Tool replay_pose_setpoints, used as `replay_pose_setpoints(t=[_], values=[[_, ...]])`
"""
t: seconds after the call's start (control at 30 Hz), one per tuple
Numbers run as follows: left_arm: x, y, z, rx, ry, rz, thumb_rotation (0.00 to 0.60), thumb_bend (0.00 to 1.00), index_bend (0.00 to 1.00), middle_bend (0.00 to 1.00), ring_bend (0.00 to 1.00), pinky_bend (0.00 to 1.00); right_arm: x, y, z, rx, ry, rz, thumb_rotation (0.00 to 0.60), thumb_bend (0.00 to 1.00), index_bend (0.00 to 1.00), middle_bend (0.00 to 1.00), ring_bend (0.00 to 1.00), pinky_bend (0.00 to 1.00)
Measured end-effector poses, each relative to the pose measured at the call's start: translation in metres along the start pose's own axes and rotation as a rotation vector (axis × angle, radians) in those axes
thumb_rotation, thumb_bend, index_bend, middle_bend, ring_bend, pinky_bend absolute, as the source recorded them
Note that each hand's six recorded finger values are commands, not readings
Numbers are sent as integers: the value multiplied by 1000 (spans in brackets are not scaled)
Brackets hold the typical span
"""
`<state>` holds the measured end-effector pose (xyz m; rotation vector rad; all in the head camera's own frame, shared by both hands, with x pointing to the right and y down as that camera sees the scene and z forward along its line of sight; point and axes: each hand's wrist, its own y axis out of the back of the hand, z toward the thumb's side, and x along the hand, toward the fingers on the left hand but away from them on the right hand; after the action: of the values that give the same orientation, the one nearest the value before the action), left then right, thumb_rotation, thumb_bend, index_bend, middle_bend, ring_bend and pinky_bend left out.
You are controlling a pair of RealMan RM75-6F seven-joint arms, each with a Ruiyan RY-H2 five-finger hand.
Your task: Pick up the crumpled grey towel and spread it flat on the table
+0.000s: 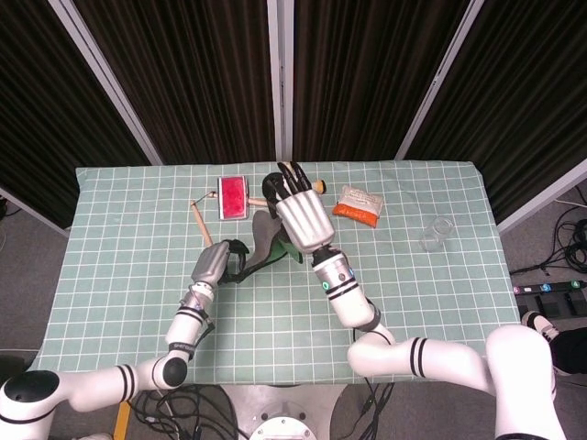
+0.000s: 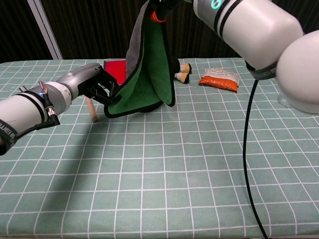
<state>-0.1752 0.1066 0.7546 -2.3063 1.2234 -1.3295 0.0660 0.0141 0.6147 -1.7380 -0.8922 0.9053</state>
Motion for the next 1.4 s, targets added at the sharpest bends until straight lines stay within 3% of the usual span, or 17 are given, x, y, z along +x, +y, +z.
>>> replay_pose_setpoints(t=[0.2, 0.53, 0.73, 0.83, 1.1, 1.3, 1.4], values=[[-14, 27, 11, 45, -88, 24, 600, 510, 802, 481, 293, 279, 20, 15, -16, -118, 3, 13, 600, 480, 720, 224, 0, 0], [-45, 78, 22, 106, -163, 38, 600, 493, 801, 481, 293, 279, 49, 44, -51, -232, -11, 55, 600, 473, 717, 225, 0, 0], [-51, 94, 26, 163, -179, 34, 600, 492, 801, 481, 293, 276, 52, 41, -71, -300, -49, 146, 600, 473, 716, 223, 0, 0], [-42, 100, 23, 187, -163, 56, 600, 490, 801, 481, 293, 273, 46, 36, -80, -301, -65, 156, 600, 472, 713, 224, 0, 0], [-3, 133, 9, 240, -100, 203, 600, 485, 801, 481, 293, 264, 15, 27, -102, -354, -96, 113, 600, 465, 709, 227, 0, 0], [15, 164, 12, 254, -101, 356, 600, 482, 801, 481, 293, 263, -5, 33, -99, -452, -50, 52, 600, 463, 708, 234, 0, 0], [16, 167, 13, 234, -116, 387, 600, 476, 800, 481, 293, 262, -9, 34, -103, -456, -27, 36, 600, 457, 708, 234, 0, 0]])
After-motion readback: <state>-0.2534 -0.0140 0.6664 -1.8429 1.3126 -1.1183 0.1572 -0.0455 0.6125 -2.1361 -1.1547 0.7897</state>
